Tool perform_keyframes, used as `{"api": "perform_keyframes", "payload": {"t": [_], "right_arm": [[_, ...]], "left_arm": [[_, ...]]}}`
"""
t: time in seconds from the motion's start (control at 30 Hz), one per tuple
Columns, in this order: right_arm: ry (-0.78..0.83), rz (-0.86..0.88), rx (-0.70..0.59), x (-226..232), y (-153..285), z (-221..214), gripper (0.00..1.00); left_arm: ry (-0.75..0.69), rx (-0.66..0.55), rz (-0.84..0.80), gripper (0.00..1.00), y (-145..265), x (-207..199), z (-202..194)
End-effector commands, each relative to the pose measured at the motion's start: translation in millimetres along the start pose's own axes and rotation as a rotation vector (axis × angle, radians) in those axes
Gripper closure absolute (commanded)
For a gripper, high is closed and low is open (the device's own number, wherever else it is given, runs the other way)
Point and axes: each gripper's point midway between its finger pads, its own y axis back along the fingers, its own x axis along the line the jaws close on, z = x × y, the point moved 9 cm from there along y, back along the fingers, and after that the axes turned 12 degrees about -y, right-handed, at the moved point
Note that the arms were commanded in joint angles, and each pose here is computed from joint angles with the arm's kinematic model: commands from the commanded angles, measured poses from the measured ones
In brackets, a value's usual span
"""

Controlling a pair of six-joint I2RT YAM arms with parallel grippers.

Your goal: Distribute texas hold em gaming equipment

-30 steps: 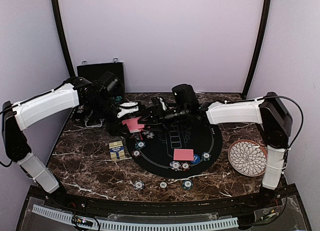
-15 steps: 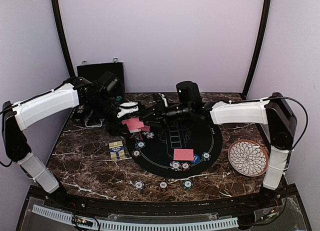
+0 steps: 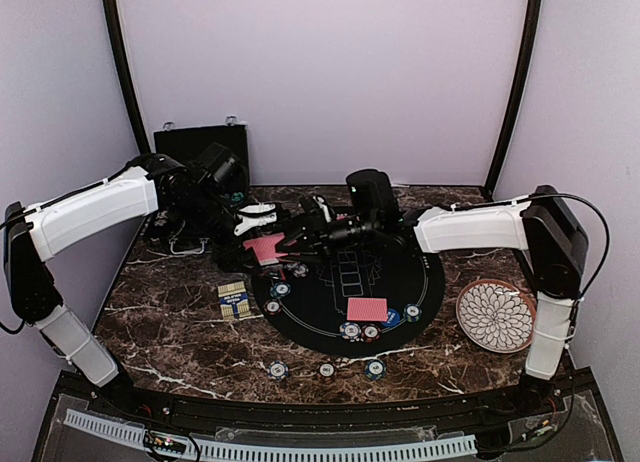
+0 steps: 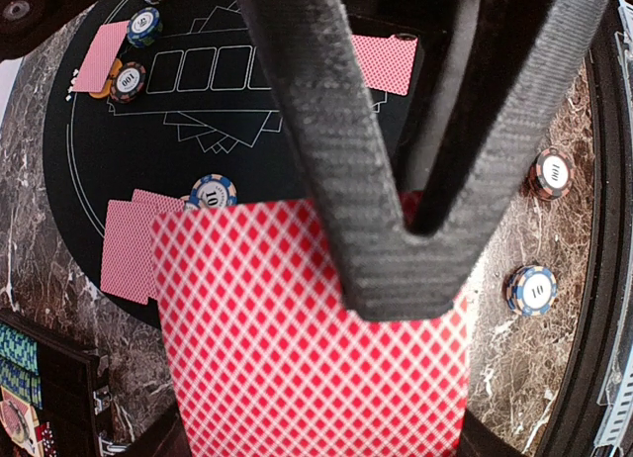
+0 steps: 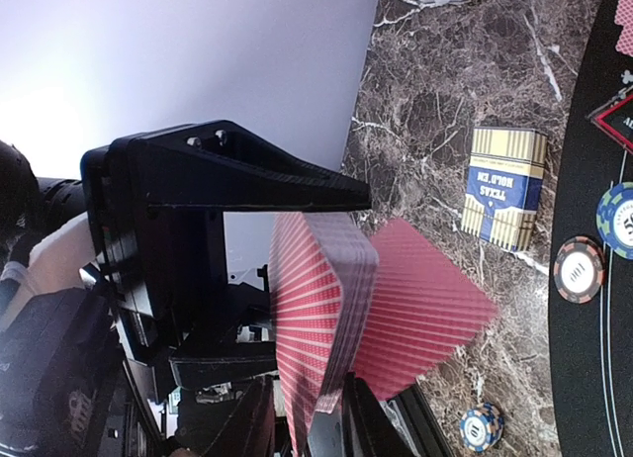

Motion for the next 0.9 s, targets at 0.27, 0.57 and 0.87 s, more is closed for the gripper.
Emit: {"api": "perform_keyframes", "payload": {"t": [0.27,0.57,0.87], "right_arm": [[0.048,0.072,-0.032,26,21,5,1.0],[0.05,0.074,-0.053,28,32,6,1.0],[0.048,0.067,-0.105,26,55,15,1.0]], "left_arm": [[-0.006,-0.033,0.032,1.0,15,-1,4],[-0.007,-0.03,0.027,1.0,15,-1,4],[-0.011,-0.025,0.028,1.0,16,-3,2]]}}
